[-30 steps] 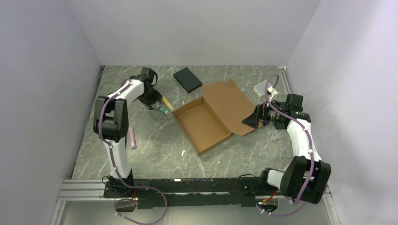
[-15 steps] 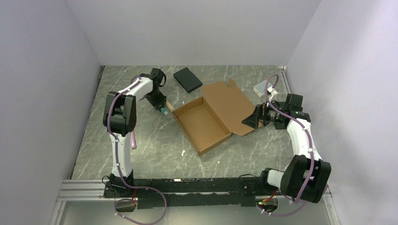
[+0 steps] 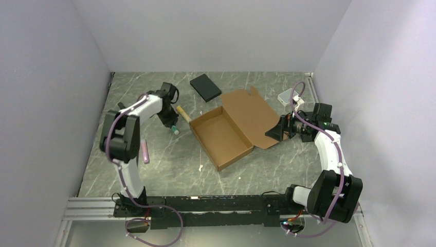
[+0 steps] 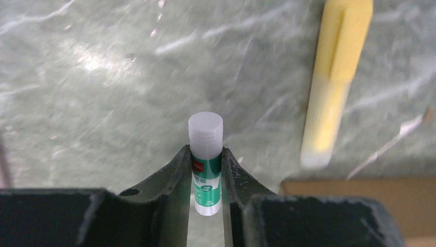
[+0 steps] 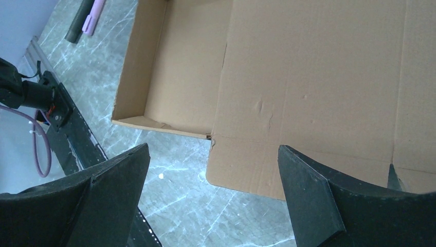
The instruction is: Fold the paper box
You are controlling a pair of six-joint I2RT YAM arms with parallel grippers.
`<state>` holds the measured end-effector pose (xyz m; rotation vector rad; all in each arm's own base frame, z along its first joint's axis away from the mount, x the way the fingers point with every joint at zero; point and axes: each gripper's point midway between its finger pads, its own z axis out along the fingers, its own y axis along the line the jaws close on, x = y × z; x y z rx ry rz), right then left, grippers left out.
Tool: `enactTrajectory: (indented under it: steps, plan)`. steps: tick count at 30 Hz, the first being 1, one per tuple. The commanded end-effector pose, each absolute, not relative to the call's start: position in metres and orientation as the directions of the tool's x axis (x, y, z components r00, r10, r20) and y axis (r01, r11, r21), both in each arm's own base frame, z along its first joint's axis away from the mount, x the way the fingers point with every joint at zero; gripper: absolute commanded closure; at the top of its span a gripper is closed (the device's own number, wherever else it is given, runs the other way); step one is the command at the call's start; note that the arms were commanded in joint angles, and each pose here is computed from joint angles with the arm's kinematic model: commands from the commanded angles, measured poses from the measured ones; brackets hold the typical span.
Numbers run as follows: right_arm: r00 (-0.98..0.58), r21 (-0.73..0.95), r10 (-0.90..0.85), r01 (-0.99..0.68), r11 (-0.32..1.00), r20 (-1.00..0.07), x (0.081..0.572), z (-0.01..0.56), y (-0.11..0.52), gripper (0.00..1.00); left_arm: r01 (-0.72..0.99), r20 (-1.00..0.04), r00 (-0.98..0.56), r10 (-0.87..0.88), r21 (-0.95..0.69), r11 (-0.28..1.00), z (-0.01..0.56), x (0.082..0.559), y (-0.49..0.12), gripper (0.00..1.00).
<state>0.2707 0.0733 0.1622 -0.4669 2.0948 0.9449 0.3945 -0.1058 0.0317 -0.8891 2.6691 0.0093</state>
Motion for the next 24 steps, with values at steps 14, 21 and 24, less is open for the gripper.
enactTrajectory:
  steps: [14, 21, 24]
  plan:
    - [-0.554, 0.402, -0.038, -0.648, 0.647, -0.832, 0.277, 0.182, 0.071, 0.0, 0.433, -0.684, -0.654, -0.323, -0.689, 0.582, 0.195, 0.325, -0.216, 1.0]
    - [-0.555, 0.401, -0.037, -0.644, 0.652, -0.831, 0.277, 0.181, 0.07, 0.0, 0.468, -0.668, -0.724, -0.173, -0.659, 0.589, 0.179, 0.317, -0.271, 0.83]
    - [-0.554, 0.399, -0.038, -0.645, 0.652, -0.832, 0.277, 0.181, 0.07, 0.0, 0.455, -0.66, -0.741, -0.121, -0.627, 0.632, 0.165, 0.317, -0.286, 0.69]
